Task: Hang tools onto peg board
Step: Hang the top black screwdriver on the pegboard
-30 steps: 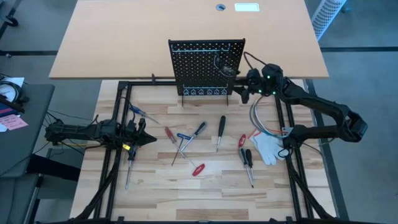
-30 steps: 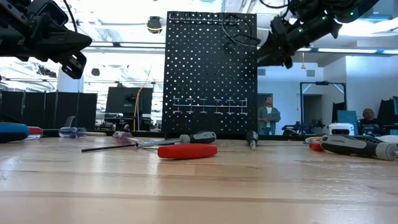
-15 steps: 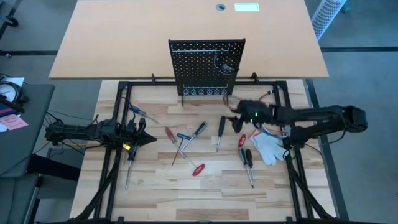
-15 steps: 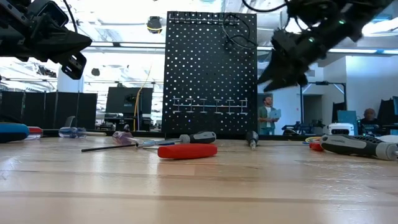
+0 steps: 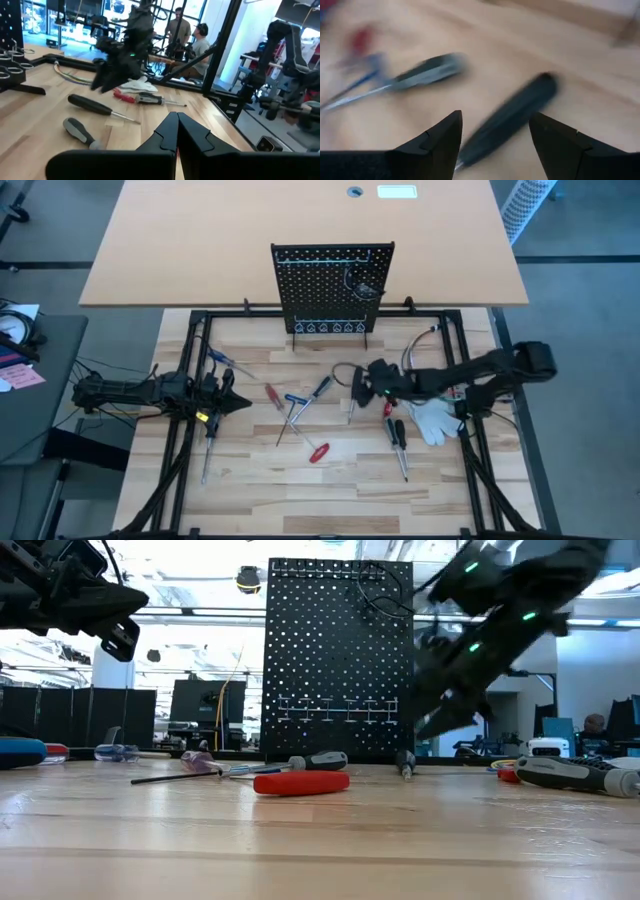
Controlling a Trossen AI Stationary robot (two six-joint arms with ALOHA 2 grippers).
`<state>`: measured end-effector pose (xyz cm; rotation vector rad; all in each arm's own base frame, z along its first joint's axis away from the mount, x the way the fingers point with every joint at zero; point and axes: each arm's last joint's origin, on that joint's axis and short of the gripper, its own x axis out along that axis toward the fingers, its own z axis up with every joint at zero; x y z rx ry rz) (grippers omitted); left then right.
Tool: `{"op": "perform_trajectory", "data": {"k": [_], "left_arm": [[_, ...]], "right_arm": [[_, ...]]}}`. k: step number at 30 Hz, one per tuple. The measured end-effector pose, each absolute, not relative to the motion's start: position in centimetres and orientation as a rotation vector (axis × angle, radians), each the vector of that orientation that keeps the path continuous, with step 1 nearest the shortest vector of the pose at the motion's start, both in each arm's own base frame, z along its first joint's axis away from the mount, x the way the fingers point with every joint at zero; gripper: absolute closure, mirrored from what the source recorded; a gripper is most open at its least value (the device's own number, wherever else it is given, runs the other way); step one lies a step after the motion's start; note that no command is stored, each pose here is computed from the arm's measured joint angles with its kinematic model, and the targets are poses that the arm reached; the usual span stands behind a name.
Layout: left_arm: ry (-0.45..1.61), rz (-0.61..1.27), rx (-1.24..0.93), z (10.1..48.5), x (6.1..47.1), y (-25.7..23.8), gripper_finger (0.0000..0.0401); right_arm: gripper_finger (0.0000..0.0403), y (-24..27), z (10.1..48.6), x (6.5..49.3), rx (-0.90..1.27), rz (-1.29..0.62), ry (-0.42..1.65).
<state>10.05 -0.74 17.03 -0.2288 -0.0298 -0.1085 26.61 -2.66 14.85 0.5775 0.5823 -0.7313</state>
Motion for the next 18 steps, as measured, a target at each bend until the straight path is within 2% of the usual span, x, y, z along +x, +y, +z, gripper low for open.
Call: {"op": "perform_trajectory", "data": {"k": [3,7,18], "left_arm": [[-0.032,-0.108,-0.230,17.1,10.1,-0.7,0.0401],[-0.018,-0.107,-0.250,16.9,10.1,-0.7,0.0401],[0.026,-0.102,-0.292,16.5,10.1,-0.7,0.0401]], "right_arm": [[0.0163,-4.1,14.5,27.9,0.581,-0.808,0.638],[0.0163,-5.2,14.2,29.6,0.600,-0.807,0.660],[0.0165,-5.5,11.9,32.0,0.568,-0.901,0.835]]}}
